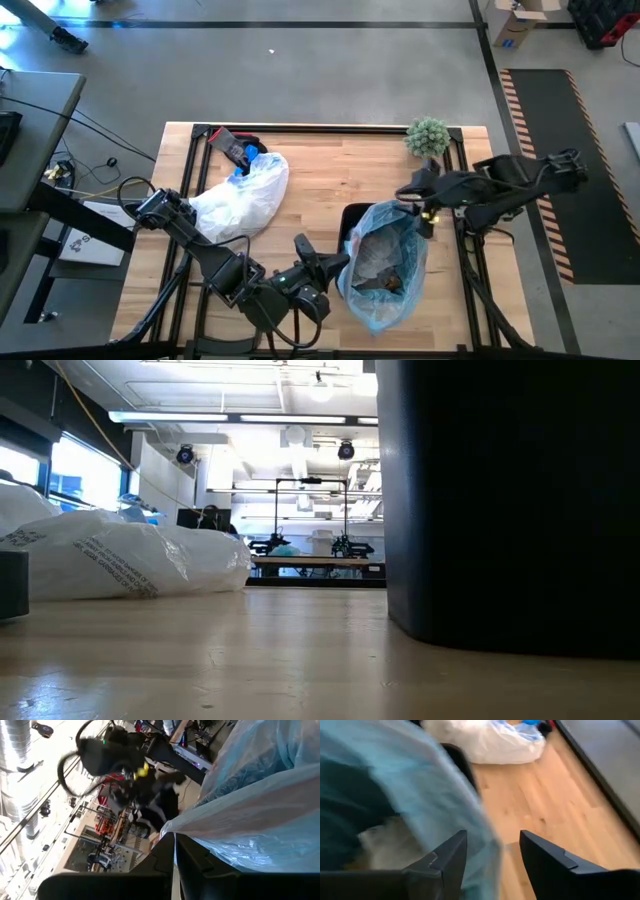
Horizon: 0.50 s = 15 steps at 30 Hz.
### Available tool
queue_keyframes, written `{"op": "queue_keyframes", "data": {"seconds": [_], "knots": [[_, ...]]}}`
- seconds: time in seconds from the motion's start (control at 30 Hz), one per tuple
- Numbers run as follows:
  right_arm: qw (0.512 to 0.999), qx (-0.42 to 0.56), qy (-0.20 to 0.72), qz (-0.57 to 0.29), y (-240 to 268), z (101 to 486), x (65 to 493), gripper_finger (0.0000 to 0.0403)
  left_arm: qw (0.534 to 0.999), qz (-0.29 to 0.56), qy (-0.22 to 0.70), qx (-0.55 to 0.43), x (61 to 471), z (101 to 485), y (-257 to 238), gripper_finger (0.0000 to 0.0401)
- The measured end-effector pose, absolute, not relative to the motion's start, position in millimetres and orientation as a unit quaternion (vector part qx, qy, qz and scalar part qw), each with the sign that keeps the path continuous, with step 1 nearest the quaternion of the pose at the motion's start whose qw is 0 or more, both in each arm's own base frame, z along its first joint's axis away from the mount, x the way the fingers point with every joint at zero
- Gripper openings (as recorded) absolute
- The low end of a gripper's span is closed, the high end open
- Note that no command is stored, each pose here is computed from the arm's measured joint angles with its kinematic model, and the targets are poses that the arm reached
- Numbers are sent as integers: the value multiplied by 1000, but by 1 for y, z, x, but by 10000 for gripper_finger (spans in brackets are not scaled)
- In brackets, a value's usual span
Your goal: Place trash/remove bag and relplace
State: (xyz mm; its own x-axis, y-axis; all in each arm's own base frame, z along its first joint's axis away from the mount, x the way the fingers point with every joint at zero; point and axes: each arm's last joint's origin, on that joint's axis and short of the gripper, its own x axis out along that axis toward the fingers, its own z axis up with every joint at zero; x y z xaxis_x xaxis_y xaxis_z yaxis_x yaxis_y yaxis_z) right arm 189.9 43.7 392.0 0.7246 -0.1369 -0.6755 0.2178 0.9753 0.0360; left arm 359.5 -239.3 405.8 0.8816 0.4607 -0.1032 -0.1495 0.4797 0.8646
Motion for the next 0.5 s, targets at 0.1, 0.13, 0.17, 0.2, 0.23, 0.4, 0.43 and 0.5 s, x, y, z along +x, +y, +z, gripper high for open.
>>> {"op": "queue_keyframes", "data": {"seconds": [0.1, 0.13, 0.17, 0.2, 0.23, 0.4, 0.43, 0.5], "knots": [[922, 32, 372, -103, 40, 387, 199, 146, 846, 179, 165, 474, 359, 405, -239, 0], [921, 27, 375, -103, 40, 386, 201, 129, 846, 179, 168, 474, 359, 404, -239, 0], [920, 22, 378, -101, 39, 385, 202, 110, 846, 178, 171, 472, 359, 402, -239, 0], [920, 17, 380, -99, 39, 385, 203, 86, 846, 178, 175, 472, 358, 401, -239, 0], [919, 11, 381, -96, 38, 385, 203, 60, 845, 177, 178, 472, 358, 400, -239, 0], [929, -16, 353, -114, 37, 400, 201, 9, 846, 182, 186, 464, 357, 397, -238, 0], [933, -20, 339, -122, 38, 407, 199, 5, 846, 186, 187, 464, 357, 397, -237, 0], [940, -29, 312, -133, 40, 422, 195, 2, 842, 195, 189, 466, 357, 397, -237, 0]]}}
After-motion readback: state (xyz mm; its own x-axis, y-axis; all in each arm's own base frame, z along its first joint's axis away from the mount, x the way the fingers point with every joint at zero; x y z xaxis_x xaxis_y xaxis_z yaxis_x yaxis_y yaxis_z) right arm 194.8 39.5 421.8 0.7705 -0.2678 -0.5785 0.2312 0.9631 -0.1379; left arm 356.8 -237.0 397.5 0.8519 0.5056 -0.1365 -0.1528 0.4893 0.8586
